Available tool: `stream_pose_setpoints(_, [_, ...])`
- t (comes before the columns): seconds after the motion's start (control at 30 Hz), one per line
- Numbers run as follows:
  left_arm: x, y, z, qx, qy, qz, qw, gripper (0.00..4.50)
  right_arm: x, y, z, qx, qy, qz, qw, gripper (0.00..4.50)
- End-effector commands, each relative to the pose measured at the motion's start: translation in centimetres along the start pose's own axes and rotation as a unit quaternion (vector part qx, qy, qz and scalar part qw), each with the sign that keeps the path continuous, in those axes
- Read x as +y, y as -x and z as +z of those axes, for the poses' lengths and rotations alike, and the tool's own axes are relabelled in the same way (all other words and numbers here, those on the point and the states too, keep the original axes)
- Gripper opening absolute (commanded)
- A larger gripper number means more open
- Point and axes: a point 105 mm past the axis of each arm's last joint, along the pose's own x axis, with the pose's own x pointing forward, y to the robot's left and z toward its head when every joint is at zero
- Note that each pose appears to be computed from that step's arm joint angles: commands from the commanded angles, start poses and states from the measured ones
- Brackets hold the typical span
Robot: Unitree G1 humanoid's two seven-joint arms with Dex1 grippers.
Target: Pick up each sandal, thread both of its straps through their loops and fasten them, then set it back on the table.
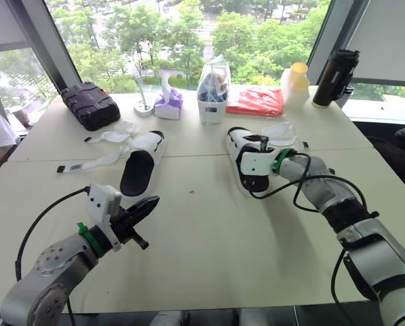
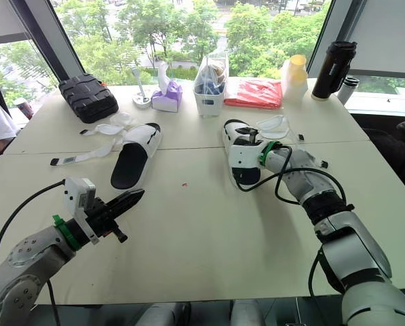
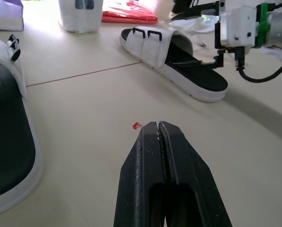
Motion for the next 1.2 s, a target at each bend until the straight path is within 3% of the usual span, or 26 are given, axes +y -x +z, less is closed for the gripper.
stream_pose_setpoints(0.03, [-0.6, 0.1, 1.3, -0.022, -0.018, -0.006, 1.0, 0.0, -2.1, 0.7, 0.4, 0.0, 0.011, -0.035, 0.999, 4.48])
stream_pose_setpoints(0.53, [-0.9, -1.1, 1.2, -0.024, -0.018, -0.021, 0.999, 0.0, -3.3, -5.3, -0.4, 0.096, 0.029, -0.127, 0.987, 4.48])
stream_pose_setpoints(0.63, [-0.8, -1.1, 1.2, -0.025, -0.02, -0.019, 0.999, 0.0, -3.2, -5.9, -0.1, 0.105, 0.035, -0.134, 0.985, 3.66])
stream_pose_setpoints(0.87, [-0.6, -0.9, 1.2, -0.026, -0.023, -0.014, 0.999, 0.0, -3.4, -6.3, 0.8, 0.095, 0.054, -0.141, 0.984, 0.04])
stream_pose_setpoints(1.0, [-0.6, -1.1, 1.3, -0.027, -0.024, -0.016, 0.999, 0.0, -3.6, -6.4, 1.6, 0.073, 0.068, -0.148, 0.984, 0.04])
stream_pose_setpoints(1.2, [-0.5, -1.4, 1.5, -0.029, -0.023, -0.024, 0.999, 0.0, -4.0, -5.4, 5.3, -0.074, 0.134, -0.158, 0.975, 0.04])
